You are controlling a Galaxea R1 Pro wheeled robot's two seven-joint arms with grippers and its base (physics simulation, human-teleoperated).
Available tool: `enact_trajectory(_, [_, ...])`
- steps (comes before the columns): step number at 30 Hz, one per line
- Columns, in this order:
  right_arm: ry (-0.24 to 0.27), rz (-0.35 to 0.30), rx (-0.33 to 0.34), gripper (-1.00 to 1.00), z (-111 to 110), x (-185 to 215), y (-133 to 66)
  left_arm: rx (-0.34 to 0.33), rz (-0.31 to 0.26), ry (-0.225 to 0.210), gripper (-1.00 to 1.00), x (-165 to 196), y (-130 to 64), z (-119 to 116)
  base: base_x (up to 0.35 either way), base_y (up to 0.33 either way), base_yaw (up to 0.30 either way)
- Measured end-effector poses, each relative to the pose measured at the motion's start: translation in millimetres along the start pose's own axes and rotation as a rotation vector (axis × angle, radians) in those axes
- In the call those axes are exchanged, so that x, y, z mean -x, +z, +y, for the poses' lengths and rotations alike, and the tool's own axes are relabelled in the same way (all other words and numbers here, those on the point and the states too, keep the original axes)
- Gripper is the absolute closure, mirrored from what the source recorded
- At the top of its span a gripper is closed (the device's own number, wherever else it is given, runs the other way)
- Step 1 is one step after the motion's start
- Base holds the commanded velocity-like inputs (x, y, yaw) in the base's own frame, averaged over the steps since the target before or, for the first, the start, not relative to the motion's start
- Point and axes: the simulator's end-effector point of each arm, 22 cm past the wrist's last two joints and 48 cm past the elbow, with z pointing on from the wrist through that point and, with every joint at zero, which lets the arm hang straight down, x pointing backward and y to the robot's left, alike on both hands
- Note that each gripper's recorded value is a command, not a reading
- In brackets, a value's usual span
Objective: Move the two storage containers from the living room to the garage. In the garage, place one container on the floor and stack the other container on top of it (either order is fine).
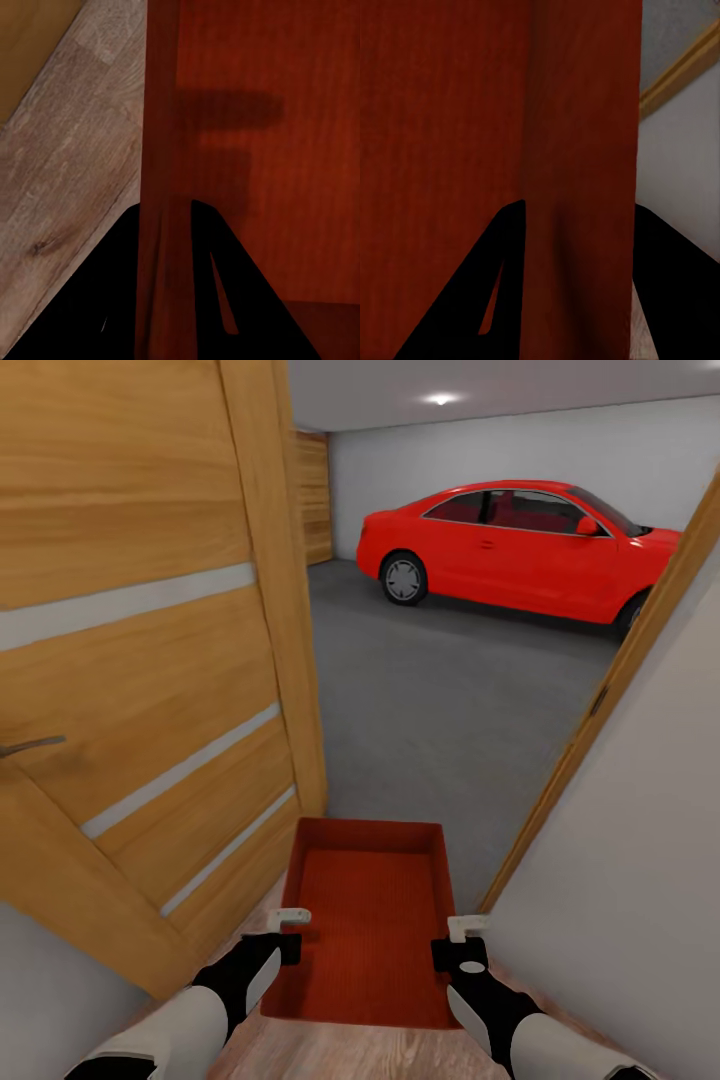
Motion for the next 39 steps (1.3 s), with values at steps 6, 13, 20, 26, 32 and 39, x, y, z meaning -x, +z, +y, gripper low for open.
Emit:
enact_trajectory(6, [0.0, 0.001, 0.0, 1.0, 0.0, -1.3, 0.0, 0.0, 0.0, 0.001, 1.0, -0.6, 0.1, -0.1, 0.129, 0.29, -0.003])
enact_trajectory(13, [0.003, -0.003, -0.002, 1.0, -0.4, -0.8, 0.0, 0.0, -0.004, 0.003, 1.0, 1.2, -0.2, -0.4, 0.124, 0.241, -0.178])
enact_trajectory(20, [0.003, -0.004, -0.002, 1.0, -0.4, -0.8, 0.2, 0.0, -0.004, 0.004, 1.0, 1.3, -0.1, -0.5, 0.028, 0.045, -0.243])
enact_trajectory(26, [0.003, -0.004, -0.002, 1.0, -0.4, -0.8, 0.2, 0.0, -0.004, 0.004, 1.0, 1.3, -0.1, -0.5, 0.001, 0.001, -0.245])
enact_trajectory(32, [0.002, -0.002, -0.002, 1.0, -0.2, -0.7, 0.1, 0.0, -0.003, 0.003, 1.0, 0.8, 0.1, -0.2, 0.0, 0.0, -0.245])
enact_trajectory(39, [0.0, 0.0, -0.001, 1.0, 0.0, -0.8, 0.1, 0.0, 0.0, 0.001, 1.0, -0.5, 0.3, 0.0, 0.0, 0.0, -0.231])
